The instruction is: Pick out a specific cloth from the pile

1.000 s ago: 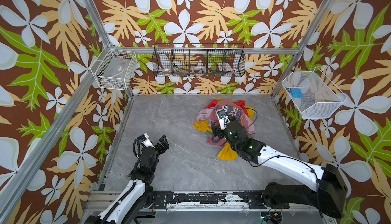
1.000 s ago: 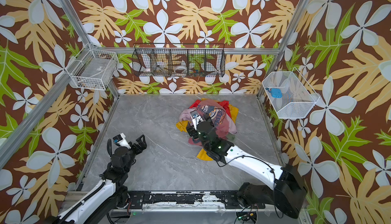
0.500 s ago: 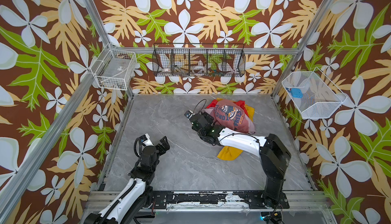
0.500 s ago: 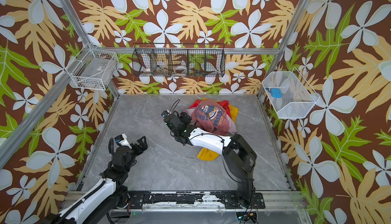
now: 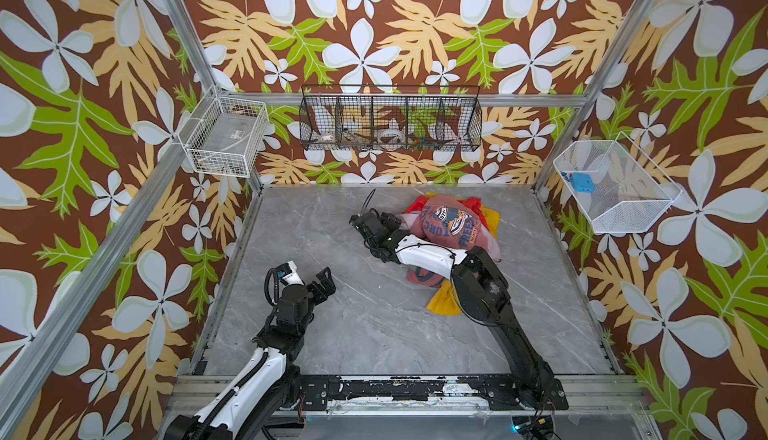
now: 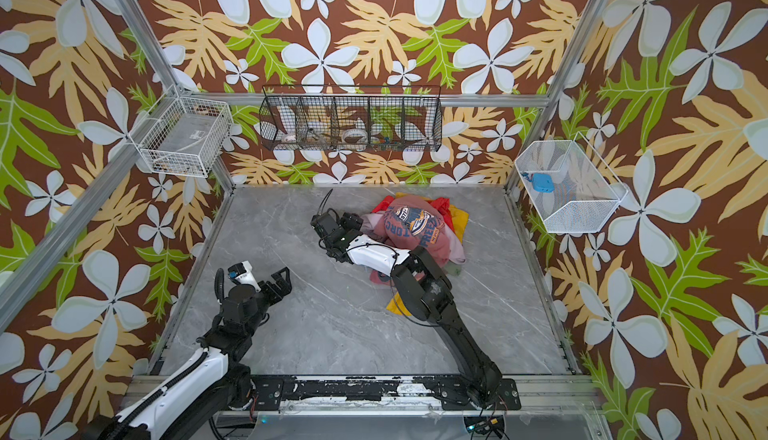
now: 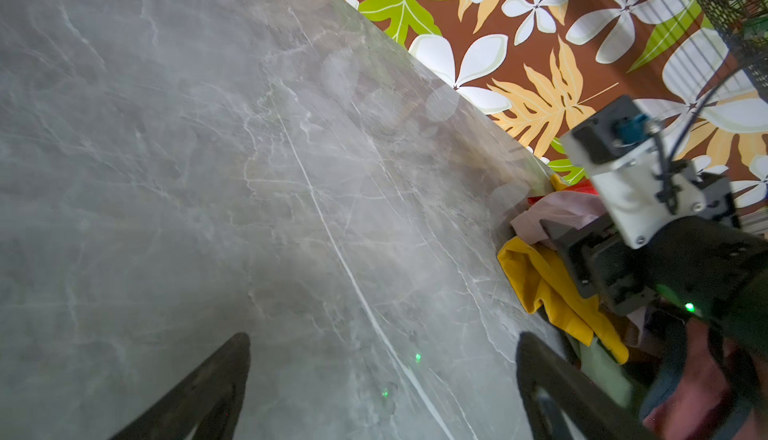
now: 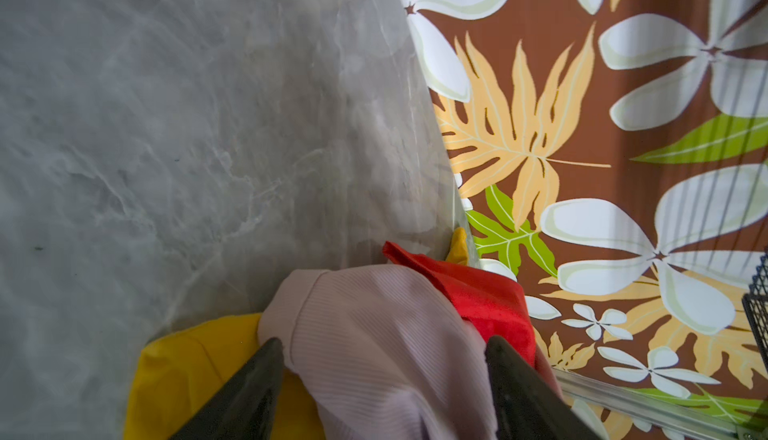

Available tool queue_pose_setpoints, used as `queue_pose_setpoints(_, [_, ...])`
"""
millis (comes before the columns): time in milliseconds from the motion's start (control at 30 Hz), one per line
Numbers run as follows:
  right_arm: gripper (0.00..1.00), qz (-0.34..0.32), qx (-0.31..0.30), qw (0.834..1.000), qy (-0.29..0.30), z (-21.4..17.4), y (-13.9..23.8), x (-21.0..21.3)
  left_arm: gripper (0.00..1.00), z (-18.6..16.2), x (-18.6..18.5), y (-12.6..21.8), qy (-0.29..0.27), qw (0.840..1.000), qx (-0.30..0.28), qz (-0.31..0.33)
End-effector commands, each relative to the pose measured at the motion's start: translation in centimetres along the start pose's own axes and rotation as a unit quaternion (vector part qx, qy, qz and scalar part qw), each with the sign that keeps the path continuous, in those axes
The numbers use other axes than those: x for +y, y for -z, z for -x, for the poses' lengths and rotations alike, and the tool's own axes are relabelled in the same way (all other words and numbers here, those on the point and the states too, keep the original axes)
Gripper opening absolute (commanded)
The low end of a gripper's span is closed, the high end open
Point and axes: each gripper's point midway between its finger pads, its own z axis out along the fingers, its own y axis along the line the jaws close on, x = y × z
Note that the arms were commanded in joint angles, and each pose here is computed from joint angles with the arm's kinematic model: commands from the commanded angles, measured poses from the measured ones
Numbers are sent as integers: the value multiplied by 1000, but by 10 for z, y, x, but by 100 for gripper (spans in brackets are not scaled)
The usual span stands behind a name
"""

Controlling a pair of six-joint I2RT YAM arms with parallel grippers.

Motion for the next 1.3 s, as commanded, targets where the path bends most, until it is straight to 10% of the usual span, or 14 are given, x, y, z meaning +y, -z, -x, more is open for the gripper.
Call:
queue_pose_setpoints(0, [77,-3,21,999,37,-10,-4,-5,100,4,-3,1,-1,1000,-4,-2])
queue_pose_setpoints(400, [70,-6,50,995,86,-19,-45,10,100,0,1,2,-6,1000,2,5])
queue_pose_setpoints(867, [0,-29,40,999,11,-13,-35,-24,100,1,-1,0,-13,1000,7,6])
queue_pose_setpoints(1267, [0,9,-53,984,-170,6,43,-91,99,-2,-1,-2,-18,1000,15,6])
